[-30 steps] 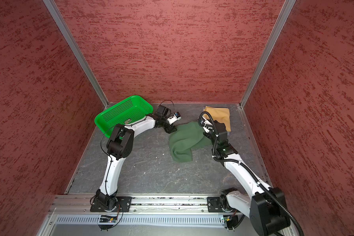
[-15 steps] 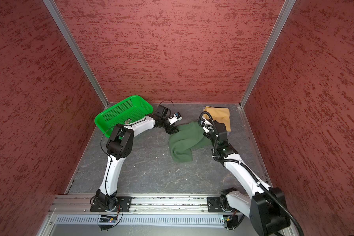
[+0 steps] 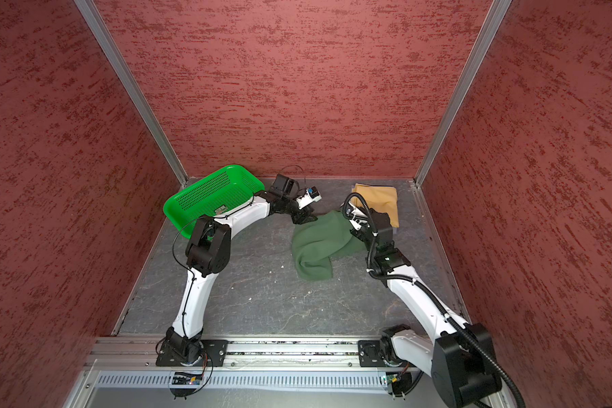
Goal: Fold and stack skirts
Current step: Flatten out the skirt at the center of the table.
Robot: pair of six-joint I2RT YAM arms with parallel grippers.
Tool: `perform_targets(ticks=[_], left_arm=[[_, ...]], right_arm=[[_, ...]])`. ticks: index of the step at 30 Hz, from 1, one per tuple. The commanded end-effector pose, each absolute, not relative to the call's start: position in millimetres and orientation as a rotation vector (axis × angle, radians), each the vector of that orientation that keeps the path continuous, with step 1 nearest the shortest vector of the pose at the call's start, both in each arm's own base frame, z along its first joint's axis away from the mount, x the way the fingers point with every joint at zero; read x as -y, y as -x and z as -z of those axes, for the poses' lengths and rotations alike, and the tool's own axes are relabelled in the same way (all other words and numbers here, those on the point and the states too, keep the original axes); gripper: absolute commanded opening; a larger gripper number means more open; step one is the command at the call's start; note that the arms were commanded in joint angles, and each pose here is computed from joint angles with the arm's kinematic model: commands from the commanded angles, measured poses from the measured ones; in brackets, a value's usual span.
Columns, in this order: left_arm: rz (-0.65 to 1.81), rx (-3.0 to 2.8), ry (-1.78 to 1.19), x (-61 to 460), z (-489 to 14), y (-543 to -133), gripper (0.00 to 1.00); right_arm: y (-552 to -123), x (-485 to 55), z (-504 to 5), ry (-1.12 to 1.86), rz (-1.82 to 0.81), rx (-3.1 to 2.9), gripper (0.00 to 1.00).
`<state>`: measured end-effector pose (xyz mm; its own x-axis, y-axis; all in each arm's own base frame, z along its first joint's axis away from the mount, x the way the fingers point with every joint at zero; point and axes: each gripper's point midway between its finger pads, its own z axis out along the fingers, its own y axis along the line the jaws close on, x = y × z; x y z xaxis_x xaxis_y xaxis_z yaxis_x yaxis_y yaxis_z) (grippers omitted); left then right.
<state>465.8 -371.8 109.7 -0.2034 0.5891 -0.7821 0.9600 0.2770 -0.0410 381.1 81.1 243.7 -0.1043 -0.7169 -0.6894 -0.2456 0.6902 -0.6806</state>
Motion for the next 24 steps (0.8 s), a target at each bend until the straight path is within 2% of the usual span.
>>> perform_targets(ticks=[1, 3, 7, 13, 24], left_arm=[[0.765, -1.933, -1.428, 376, -87, -458, 0.42], [0.766, -1.941, -1.428, 376, -84, -457, 0.33], [0.743, -1.967, -1.413, 373, -83, -459, 0.0], [0.659, -2.033, -1.343, 355, -85, -464, 0.0], [0.409, -2.07, -1.048, 294, -167, -474, 0.0]], right_arm=[[-384, -86, -258, 0.776, 0.444, -1.63, 0.0], [-384, -88, -259, 0.775, 0.433, -1.626, 0.0], [-384, -90, -261, 0.771, 0.419, -1.617, 0.0], [-385, -88, -262, 0.74, 0.412, -1.626, 0.0], [-384, -98, -289, 0.659, 0.279, -1.596, 0.0]])
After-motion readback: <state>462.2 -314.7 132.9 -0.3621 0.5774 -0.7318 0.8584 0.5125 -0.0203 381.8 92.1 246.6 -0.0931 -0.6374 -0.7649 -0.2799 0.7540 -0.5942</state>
